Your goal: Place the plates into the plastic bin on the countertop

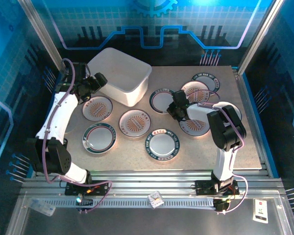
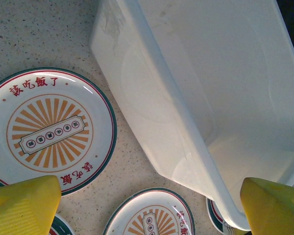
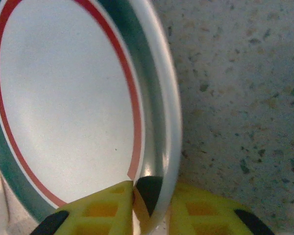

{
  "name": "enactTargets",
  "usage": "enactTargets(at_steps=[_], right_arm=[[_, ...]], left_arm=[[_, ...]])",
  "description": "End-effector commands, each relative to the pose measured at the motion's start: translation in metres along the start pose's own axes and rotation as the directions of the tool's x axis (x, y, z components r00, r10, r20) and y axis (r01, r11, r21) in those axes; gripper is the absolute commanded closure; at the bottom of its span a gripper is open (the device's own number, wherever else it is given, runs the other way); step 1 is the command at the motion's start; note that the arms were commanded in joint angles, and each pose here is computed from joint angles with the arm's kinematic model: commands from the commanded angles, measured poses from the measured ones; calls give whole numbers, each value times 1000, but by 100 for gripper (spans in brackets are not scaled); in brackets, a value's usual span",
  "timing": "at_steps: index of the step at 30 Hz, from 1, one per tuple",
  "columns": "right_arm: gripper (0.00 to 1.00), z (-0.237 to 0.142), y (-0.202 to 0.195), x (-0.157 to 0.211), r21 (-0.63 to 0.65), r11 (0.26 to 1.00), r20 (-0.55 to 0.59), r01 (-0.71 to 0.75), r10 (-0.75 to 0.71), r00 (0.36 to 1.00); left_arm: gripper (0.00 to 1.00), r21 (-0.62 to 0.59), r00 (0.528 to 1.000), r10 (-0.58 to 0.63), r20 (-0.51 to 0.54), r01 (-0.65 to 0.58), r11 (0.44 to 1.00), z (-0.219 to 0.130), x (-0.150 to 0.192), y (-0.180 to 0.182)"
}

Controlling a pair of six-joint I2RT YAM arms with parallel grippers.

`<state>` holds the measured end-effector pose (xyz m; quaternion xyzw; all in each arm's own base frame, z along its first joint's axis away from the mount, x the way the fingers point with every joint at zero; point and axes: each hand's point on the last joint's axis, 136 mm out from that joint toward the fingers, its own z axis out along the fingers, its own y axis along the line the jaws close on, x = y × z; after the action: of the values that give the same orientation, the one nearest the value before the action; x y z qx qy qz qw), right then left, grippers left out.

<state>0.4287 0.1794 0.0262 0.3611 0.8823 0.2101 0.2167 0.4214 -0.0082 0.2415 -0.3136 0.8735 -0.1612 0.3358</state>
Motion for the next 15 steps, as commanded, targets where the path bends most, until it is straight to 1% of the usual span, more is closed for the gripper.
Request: enactTargets(at_steps=[1,4,9,11,13,15], right_arm=[[85,-3,-3,-1,21,1000,61,9,-10,998],[91,-16,0,-8,3,1000,105,0,0,994],[95,-35,10,-15,-53,999,144,-3,10,990],[98,-43,15,-17,-78,997,157,4,9,988],[100,-52,20,-20,-101,995,173,13,4,985],[100,-61,25,-23,-127,992,187,27,-3,982]], left_arm=[[4,-1,1000,6,5,-6,1000,-15,1,6],[5,5,1000,-4,5,4,1000,-19,2,5],[5,14,1000,-16,3,16,1000,-24,3,3],[6,17,1000,-7,3,7,1000,-25,4,2],[6,29,1000,29,-1,-29,999,-26,5,-3],[6,48,994,109,0,-109,993,-27,8,-14]])
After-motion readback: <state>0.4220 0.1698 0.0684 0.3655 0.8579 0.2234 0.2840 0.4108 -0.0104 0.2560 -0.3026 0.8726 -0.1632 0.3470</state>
